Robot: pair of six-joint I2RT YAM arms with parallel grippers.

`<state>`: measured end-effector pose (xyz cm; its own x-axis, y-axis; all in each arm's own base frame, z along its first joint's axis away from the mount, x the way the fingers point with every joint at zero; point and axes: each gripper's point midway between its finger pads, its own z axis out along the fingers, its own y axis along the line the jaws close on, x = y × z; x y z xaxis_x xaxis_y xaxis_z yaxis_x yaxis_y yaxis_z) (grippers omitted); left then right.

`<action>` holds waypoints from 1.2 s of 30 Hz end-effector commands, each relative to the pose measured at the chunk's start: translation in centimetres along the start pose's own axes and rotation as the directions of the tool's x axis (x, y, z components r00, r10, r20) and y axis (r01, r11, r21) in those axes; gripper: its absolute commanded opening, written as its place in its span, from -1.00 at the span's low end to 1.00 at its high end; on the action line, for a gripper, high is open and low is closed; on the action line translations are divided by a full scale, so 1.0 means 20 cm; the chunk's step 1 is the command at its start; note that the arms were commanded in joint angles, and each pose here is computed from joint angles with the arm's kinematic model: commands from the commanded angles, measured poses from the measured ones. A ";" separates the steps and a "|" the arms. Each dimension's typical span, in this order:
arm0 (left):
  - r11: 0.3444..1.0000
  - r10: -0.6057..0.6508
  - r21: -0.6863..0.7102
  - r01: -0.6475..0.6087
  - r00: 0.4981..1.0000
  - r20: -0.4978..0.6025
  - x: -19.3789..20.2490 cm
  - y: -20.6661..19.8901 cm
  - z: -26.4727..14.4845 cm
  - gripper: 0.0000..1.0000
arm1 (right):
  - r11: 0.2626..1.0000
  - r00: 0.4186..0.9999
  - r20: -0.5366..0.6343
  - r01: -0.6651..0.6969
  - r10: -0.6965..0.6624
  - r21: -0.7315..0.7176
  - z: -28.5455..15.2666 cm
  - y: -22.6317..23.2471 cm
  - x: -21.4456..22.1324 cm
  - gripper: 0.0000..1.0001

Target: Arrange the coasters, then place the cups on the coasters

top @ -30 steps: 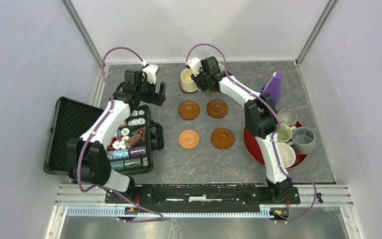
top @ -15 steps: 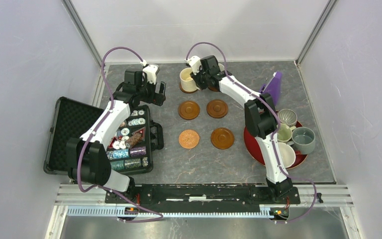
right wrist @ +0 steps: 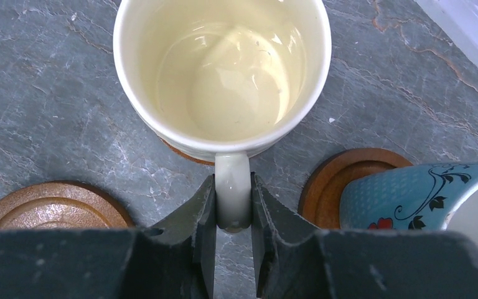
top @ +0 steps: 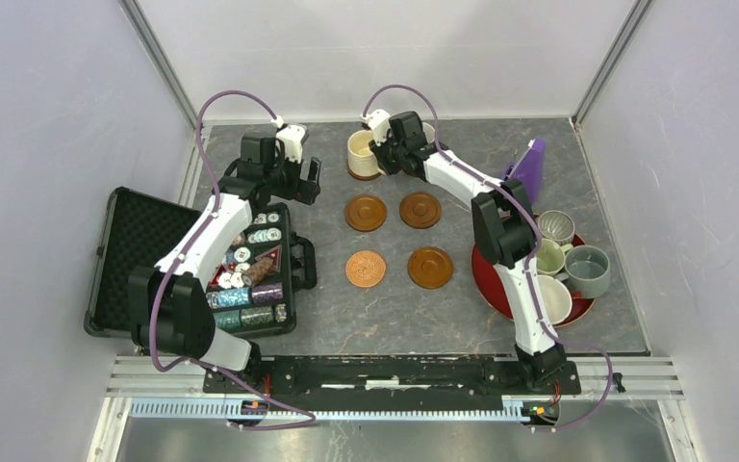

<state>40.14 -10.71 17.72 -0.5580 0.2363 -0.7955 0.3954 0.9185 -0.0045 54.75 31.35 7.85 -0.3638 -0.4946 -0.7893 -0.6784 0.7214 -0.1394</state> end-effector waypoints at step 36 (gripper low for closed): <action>0.947 0.180 0.261 -0.189 0.982 0.060 0.08 -0.29 0.02 1.00 | 0.996 0.986 -0.159 0.038 -0.050 -0.078 -1.69 -0.57 0.36 0.87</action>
<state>37.58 -13.75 15.03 -0.5472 0.3139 -0.7759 0.5649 0.8226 -0.0657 43.17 8.20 25.54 -0.3426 -0.5568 -0.7567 -0.7121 0.6793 -0.1774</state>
